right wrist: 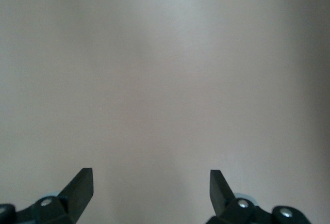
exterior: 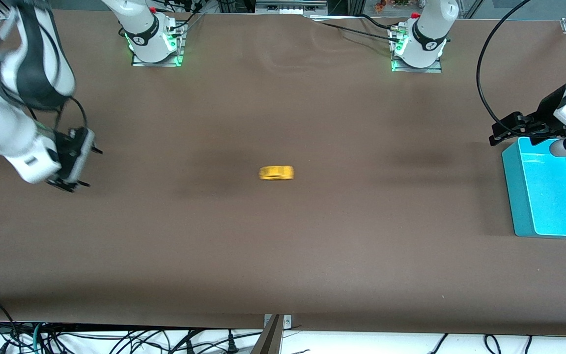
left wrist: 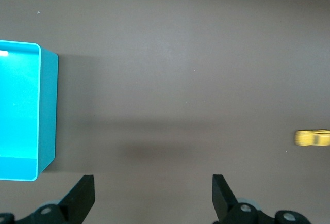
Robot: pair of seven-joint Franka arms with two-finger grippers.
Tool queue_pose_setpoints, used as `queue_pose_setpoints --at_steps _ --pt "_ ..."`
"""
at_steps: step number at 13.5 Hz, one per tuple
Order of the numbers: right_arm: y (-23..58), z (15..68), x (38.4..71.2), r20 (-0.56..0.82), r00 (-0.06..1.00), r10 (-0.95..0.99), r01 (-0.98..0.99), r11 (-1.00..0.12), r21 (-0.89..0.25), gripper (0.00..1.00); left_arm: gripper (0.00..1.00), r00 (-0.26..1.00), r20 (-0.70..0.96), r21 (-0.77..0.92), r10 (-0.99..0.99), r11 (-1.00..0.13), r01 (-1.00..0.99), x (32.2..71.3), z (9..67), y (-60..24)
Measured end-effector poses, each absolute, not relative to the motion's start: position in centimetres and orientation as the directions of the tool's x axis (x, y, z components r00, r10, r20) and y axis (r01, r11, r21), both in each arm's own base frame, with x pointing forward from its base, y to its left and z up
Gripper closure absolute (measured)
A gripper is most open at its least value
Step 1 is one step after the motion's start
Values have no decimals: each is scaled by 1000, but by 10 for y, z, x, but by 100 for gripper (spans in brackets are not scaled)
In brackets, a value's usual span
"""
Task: Wind and store yellow beetle car
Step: 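Open the right gripper to release the car and raise it, then reach the left gripper toward the rolled yellow car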
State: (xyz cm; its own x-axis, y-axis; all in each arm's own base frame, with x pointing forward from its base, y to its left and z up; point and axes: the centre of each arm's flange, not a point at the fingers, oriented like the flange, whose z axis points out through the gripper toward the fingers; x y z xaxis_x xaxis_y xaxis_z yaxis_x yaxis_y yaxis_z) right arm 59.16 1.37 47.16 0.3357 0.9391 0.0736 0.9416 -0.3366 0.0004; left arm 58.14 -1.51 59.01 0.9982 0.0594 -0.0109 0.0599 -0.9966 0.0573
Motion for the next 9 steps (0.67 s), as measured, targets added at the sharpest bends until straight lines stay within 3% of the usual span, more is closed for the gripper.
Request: queue_pose_setpoints --at_steps 4,9 --pt "20 558 551 96 576 812 811 -582 54 0 0 998 -11 57 60 -997 60 582 590 -15" --pt "23 588 523 62 869 492 493 -870 -7 0 0 998 -12 57 60 -997 60 582 590 -15"
